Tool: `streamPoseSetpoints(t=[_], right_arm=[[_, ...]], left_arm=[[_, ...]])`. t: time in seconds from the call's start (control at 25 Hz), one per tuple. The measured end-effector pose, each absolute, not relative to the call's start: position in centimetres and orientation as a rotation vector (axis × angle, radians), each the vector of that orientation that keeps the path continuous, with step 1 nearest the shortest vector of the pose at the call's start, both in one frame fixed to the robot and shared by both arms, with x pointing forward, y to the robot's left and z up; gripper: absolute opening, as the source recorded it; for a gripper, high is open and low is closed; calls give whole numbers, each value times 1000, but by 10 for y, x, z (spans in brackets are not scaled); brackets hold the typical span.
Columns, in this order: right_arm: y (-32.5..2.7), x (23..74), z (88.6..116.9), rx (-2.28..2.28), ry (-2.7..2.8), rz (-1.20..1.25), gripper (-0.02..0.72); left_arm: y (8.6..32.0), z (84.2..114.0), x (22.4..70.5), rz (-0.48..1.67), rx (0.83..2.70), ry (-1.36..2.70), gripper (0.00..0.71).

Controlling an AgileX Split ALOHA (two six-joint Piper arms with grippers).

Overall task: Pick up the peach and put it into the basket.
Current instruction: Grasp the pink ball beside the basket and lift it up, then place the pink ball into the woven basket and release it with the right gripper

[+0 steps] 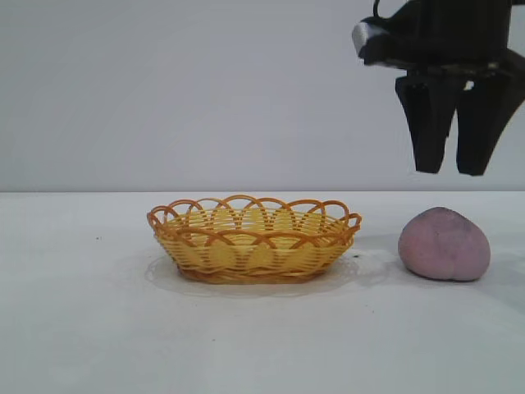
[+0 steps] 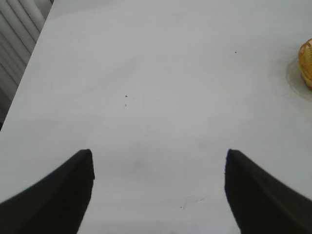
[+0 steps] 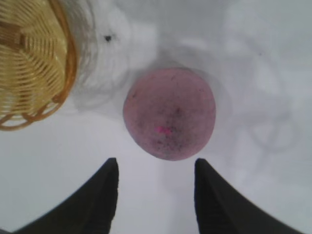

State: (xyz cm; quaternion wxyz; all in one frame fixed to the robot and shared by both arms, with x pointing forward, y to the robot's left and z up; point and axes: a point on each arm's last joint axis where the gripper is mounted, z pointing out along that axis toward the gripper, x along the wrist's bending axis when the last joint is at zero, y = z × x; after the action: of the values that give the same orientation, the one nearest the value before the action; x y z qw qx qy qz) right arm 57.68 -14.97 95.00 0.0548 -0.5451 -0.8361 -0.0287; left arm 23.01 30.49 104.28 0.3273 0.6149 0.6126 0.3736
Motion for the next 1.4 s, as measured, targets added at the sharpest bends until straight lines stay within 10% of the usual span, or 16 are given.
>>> streamPoseSetpoints(t=[0.36, 0.64, 1.12, 1.4], right_arm=[[-148, 583, 924, -1653, -2524, -48, 305], [-149, 583, 926, -1635, -2550, -37, 0], [-141, 583, 1028, -1650, -2661, -377, 0], [-90, 563, 1034, -1463, -2764, -481, 0]], left_arm=[[305, 1043, 230, 978, 1610, 1604, 531], [305, 1043, 230, 979, 1612, 1603, 531], [305, 1043, 230, 979, 1612, 1603, 531], [305, 1043, 230, 979, 1612, 1603, 531]])
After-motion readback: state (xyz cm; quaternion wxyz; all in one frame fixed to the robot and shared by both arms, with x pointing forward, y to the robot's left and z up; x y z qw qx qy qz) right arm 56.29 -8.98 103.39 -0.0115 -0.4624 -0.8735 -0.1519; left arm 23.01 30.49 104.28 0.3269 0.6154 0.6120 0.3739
